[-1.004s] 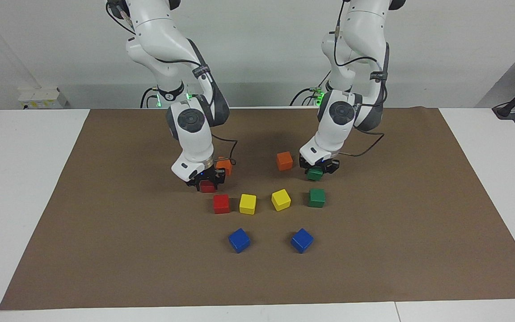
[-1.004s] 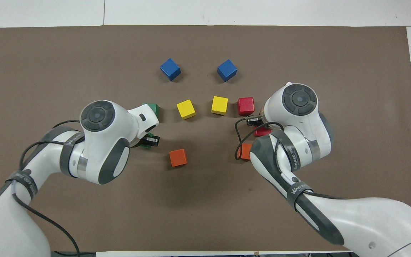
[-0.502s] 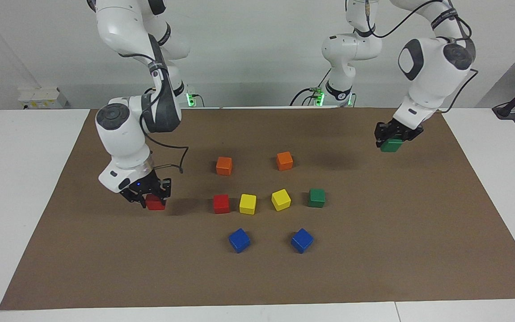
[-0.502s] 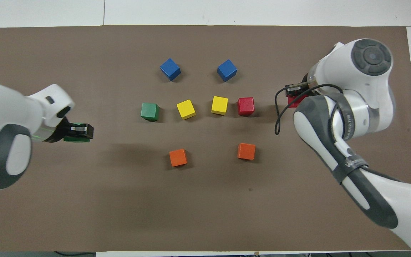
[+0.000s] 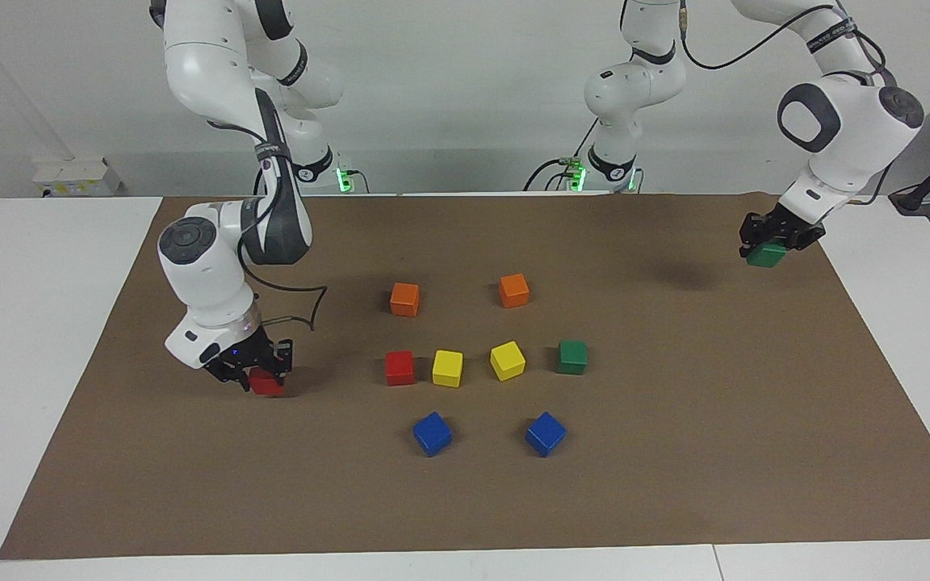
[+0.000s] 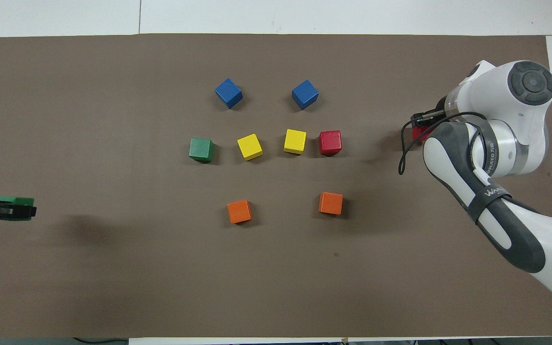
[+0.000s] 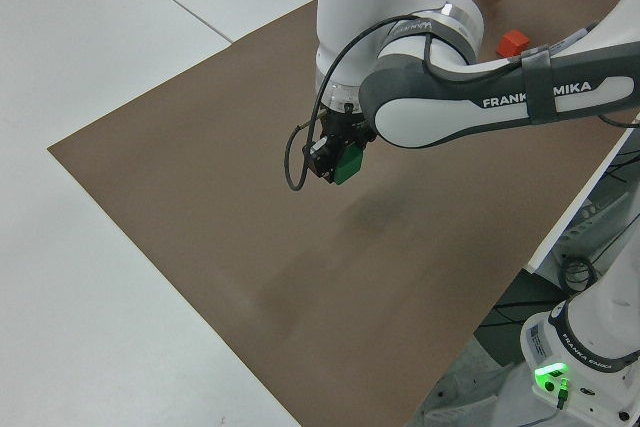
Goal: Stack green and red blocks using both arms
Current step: 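Move green outward with the left gripper while the right gripper moves red, then set down green with the left gripper while the right gripper places red, then reach the left gripper to the other green while the right gripper grasps red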
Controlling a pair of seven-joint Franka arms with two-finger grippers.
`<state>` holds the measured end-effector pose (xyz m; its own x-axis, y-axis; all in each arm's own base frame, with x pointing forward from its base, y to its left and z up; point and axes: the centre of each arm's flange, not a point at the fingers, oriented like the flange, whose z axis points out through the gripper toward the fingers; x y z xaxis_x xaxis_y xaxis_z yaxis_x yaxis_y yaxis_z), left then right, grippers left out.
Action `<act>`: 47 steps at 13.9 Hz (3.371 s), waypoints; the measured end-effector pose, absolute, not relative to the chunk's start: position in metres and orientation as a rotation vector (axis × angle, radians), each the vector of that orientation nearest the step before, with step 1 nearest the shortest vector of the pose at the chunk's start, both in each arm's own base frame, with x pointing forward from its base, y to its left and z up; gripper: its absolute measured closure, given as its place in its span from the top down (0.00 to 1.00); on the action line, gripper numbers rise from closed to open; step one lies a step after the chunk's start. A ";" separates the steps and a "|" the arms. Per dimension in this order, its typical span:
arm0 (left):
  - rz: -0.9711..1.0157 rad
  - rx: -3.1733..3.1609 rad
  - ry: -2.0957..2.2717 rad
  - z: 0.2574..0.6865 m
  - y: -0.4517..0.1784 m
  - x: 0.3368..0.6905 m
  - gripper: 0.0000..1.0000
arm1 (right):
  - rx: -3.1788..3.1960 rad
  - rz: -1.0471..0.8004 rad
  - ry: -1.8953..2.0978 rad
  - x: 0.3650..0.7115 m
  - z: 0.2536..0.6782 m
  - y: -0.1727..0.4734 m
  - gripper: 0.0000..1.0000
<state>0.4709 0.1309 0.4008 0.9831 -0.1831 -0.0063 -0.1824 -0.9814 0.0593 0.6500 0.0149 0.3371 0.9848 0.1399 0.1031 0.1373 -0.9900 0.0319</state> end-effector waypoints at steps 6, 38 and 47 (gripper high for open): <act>-0.038 3.071 -0.276 0.320 0.130 0.470 0.55 | 3.126 0.078 0.229 0.643 0.320 -0.016 0.56; -0.001 3.088 -0.142 0.405 0.084 0.545 1.00 | 3.155 0.236 -0.147 0.659 0.360 0.259 1.00; 0.049 3.035 -0.195 0.439 -0.180 0.588 1.00 | 3.155 0.190 -0.095 0.637 0.307 0.256 1.00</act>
